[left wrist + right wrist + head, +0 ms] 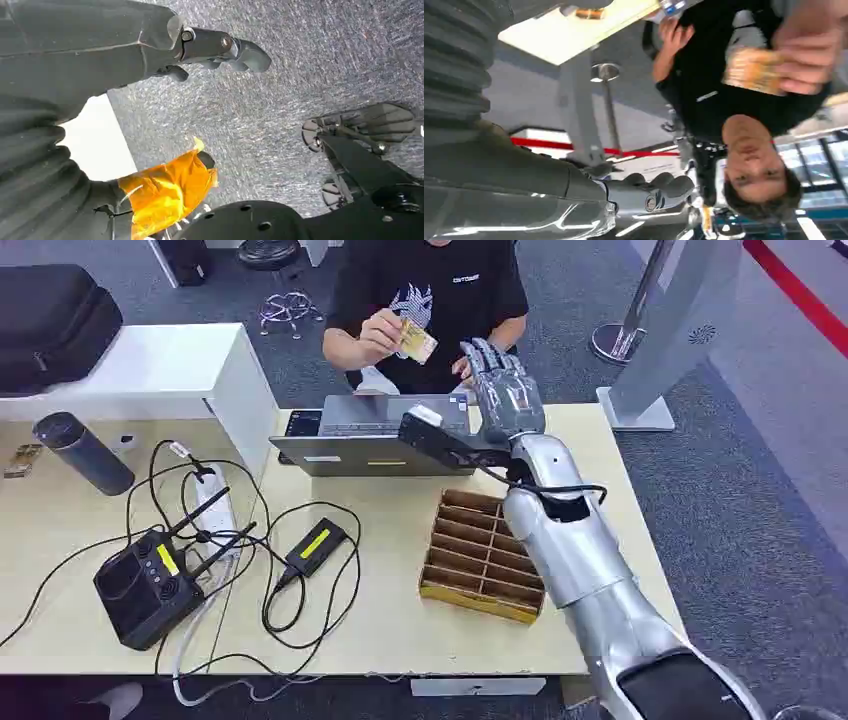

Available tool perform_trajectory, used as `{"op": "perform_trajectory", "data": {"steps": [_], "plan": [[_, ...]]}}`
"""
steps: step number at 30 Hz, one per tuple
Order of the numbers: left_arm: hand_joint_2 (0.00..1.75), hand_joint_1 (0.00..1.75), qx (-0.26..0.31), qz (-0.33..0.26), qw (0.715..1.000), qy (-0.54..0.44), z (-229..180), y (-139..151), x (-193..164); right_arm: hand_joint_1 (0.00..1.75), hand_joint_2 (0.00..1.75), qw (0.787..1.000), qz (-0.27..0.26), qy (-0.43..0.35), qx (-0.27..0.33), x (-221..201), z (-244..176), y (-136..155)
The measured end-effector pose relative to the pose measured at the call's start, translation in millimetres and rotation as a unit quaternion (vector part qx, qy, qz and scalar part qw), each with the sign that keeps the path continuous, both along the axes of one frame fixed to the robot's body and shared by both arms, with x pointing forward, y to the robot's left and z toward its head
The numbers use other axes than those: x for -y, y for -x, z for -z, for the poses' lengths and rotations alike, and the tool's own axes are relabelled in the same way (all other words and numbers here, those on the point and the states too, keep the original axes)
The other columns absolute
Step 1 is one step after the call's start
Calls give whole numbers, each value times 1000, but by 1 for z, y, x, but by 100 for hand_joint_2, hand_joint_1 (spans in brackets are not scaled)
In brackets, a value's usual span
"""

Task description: Pass the card to the sensor for recognition and then transmit it.

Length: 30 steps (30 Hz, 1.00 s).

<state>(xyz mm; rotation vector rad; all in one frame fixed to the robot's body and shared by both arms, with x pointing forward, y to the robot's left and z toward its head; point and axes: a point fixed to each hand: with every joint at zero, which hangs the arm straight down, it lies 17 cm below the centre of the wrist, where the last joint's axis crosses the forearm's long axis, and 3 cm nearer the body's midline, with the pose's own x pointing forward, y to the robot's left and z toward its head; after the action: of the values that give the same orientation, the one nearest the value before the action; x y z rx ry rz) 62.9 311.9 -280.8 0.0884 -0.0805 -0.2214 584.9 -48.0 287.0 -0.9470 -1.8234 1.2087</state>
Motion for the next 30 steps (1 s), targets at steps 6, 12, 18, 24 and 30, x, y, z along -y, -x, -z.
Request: {"op": "perform_trajectory", "data": {"steps": [6,12,18,24,30], "plan": [[175,0,-3,21,1000,0,0,1,0,173,175,997,49,51,-13,23,19,-26],[175,0,-6,32,999,-2,0,2,-2,175,175,996,72,51,-31,45,34,-37],[175,0,-7,45,999,-4,0,2,-3,175,175,996,82,33,-21,61,38,-40],[175,0,-10,35,999,-7,0,1,-4,175,175,998,56,23,-6,52,33,-36],[175,0,-8,22,1000,-9,0,0,-5,175,175,1000,21,-5,0,10,15,-18]]}}
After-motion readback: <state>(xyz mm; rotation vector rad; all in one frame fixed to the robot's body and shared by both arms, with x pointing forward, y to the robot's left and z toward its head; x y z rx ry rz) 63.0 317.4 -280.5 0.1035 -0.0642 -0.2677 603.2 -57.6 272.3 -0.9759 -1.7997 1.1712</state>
